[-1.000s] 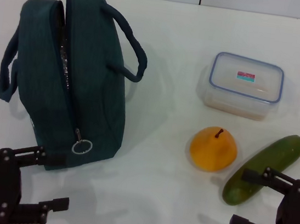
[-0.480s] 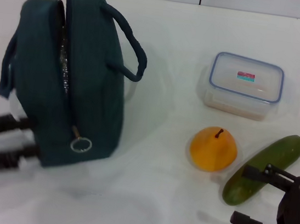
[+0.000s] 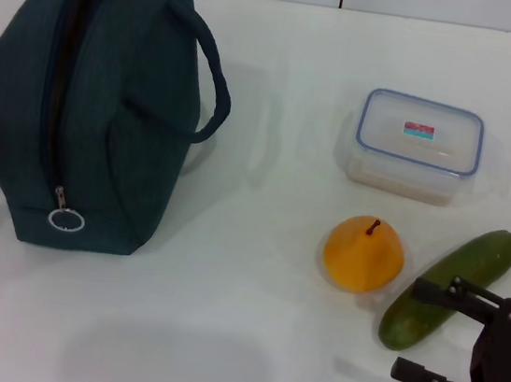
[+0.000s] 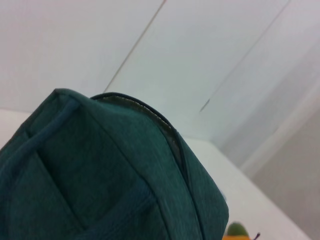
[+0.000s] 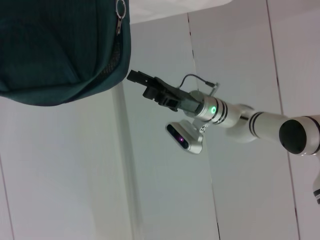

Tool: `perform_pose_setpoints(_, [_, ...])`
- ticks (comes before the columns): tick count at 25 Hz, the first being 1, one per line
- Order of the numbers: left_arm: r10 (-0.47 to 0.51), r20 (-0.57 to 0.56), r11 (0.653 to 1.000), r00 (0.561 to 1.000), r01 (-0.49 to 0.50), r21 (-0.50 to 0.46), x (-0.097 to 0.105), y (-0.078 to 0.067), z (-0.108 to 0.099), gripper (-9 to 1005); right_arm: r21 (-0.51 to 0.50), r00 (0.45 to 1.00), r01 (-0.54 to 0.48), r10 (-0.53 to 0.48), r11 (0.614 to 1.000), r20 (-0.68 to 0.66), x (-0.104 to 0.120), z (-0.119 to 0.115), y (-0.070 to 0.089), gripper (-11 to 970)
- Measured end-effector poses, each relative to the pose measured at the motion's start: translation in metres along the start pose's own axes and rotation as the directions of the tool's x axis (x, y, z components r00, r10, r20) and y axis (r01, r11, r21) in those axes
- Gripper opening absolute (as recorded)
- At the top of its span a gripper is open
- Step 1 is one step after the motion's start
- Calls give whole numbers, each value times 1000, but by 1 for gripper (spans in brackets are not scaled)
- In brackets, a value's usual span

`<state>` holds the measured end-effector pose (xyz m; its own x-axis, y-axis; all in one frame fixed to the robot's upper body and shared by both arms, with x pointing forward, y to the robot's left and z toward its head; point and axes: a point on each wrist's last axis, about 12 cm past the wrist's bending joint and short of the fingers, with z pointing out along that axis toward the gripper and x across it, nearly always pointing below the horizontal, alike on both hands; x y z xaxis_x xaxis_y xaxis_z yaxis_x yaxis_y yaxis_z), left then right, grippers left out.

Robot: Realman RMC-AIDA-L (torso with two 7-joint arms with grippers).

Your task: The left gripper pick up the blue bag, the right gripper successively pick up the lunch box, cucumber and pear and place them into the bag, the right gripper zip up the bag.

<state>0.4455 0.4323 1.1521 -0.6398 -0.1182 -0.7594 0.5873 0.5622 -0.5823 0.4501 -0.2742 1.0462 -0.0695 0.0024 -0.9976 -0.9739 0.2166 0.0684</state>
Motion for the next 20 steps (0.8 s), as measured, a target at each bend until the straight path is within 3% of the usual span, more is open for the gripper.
perform_pose_setpoints(7, [-66,-90,998,994,64,-27,-52,-6,-5,769,2,1000,3,-3,1000,10,-1,0,-1,810])
perform_pose_setpoints(11, [-88,-102,995,991,82,-57,-84,-11,9,769,1,1000,5,-5,1000,13,-2,1,-1,810])
perform_pose_setpoints(16, [-38,-110,993,993,25,-119,-123,-23,27,769,-2,1000,8,-8,1000,13,-3,2,-2,809])
perform_pose_setpoints(20, [-53,-128,980,990,27,-198,-138,-24,40,769,-6,1000,10,-10,1000,13,-3,3,-3,809])
